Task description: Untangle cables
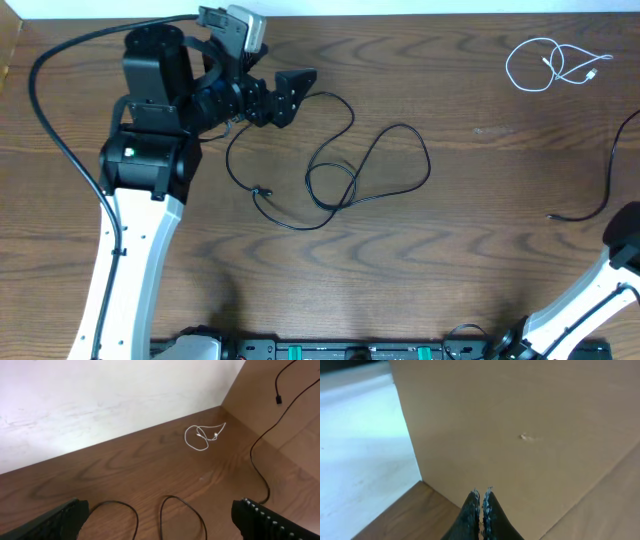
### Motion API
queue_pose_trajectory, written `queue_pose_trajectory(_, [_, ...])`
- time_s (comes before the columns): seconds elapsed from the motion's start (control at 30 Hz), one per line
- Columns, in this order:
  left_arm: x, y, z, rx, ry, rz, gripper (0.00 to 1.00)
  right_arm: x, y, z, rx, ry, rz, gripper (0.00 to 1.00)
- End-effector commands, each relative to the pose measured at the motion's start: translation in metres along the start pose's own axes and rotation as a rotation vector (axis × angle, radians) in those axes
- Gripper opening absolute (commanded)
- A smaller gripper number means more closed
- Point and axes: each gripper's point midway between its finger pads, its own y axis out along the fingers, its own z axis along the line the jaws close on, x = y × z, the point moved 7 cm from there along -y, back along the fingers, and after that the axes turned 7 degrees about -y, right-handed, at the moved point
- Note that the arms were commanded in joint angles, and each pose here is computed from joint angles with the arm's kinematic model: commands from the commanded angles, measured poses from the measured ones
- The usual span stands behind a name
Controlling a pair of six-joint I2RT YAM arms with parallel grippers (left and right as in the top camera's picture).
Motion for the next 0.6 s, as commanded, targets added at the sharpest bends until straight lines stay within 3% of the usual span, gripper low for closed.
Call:
queue_pose_trajectory(0.0, [0.009, 0.002, -0.004, 0.056, 0.021, -0.026, 0.96, -0.038, 0.037, 0.025, 0.001, -0.083, 0.085, 0.01])
queue_pose_trajectory(0.2, [0.008, 0.006, -0.008, 0.054, 0.026, -0.020, 0.96, -0.072, 0.065, 0.036, -0.025, -0.140, 0.154, 0.01])
queue_pose_trajectory(0.57, [0.002, 0.017, 0.000, 0.057, 0.000, 0.009, 0.96, -0.094, 0.072, 0.027, -0.049, -0.158, 0.248, 0.01])
